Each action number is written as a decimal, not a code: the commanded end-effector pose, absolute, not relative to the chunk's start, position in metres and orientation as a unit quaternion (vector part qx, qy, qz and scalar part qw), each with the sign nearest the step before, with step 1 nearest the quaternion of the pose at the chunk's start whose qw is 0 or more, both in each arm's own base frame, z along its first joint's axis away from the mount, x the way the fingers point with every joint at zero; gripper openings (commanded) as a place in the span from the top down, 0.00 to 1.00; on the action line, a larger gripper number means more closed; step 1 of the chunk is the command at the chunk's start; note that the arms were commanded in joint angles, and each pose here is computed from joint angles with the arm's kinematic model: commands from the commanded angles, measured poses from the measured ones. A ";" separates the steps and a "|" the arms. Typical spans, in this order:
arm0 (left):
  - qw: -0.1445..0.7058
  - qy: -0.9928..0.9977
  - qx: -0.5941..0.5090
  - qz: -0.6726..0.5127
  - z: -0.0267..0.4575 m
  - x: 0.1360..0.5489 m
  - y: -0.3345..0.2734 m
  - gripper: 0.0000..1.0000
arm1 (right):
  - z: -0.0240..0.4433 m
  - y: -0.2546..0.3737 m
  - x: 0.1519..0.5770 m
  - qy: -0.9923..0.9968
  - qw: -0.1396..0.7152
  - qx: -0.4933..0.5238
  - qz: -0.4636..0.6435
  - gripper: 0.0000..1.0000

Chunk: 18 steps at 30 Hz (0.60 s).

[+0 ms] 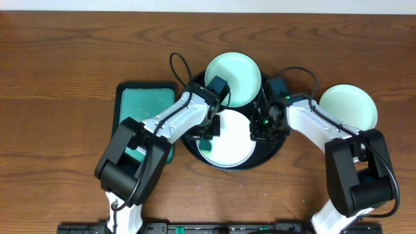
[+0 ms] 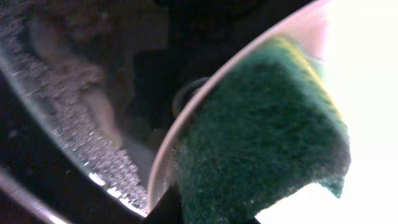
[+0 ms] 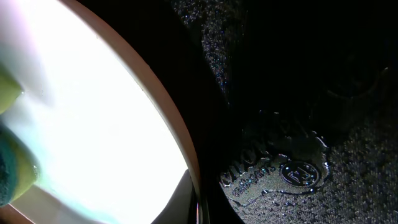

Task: Clean dirty plates on tray and stack at the side
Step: 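Scrub the white plate with the sponge while right gripper holds its rim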

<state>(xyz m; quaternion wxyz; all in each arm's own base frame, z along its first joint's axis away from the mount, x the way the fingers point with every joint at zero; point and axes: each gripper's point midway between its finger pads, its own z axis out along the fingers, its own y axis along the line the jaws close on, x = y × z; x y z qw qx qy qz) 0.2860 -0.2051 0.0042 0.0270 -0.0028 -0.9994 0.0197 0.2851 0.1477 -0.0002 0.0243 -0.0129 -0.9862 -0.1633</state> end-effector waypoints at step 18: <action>0.081 -0.969 -0.078 0.220 -0.002 0.245 -0.311 0.92 | -0.024 0.121 0.272 -0.994 0.045 -0.031 -0.090 0.99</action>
